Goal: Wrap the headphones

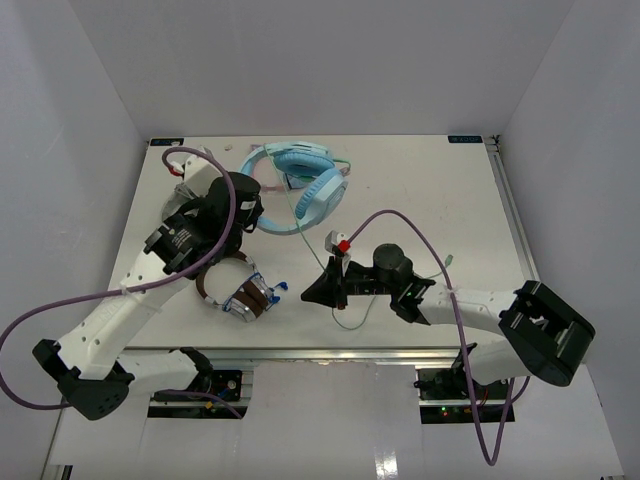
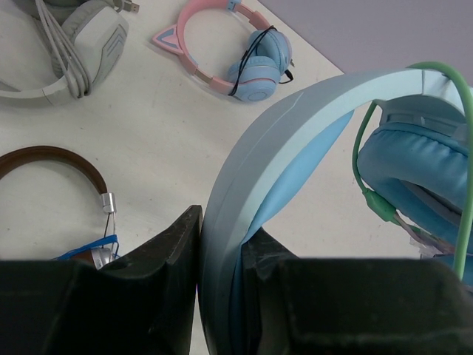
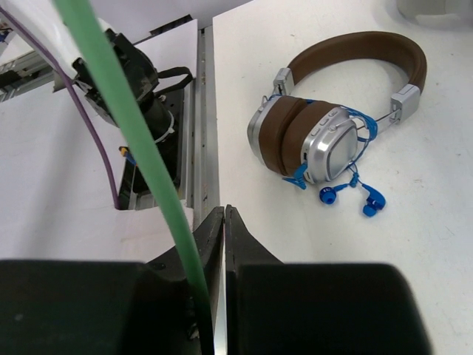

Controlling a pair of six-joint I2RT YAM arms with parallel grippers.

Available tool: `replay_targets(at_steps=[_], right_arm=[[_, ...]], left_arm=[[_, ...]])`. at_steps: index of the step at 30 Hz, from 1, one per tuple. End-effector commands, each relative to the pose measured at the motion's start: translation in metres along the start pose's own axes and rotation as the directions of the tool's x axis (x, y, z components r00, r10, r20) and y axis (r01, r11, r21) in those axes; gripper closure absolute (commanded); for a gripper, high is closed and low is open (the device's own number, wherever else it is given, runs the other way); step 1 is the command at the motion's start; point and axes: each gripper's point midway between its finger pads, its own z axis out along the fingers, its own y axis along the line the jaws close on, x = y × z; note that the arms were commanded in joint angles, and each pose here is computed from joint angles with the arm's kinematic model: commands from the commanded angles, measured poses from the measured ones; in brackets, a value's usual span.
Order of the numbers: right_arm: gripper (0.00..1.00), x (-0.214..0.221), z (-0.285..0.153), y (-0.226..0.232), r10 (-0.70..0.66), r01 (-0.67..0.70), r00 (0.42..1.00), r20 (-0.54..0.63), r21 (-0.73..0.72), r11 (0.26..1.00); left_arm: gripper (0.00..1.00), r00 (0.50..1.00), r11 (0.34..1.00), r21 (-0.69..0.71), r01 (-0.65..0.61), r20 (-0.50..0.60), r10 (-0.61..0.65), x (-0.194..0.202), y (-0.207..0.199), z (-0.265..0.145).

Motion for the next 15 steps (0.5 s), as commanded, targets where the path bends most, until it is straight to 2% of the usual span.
replay_targets(at_steps=[1,11,15], right_arm=[[0.92,-0.006,0.006,-0.014,-0.07,0.067,0.996,0.062,0.045,0.997],[0.92,0.006,-0.004,-0.051,-0.084,0.06,0.992,0.089,0.247,0.967],[0.92,0.0,-0.017,-0.07,-0.116,0.065,0.986,0.12,0.365,0.929]], left_arm=[[1.0,0.98,0.973,0.132,0.187,0.042,-0.194,-0.04,-0.019,-0.03],[1.0,0.972,0.943,0.24,0.232,-0.026,-0.233,-0.042,-0.027,-0.051],[1.0,0.983,0.916,0.36,0.179,-0.11,-0.149,-0.022,-0.036,-0.064]])
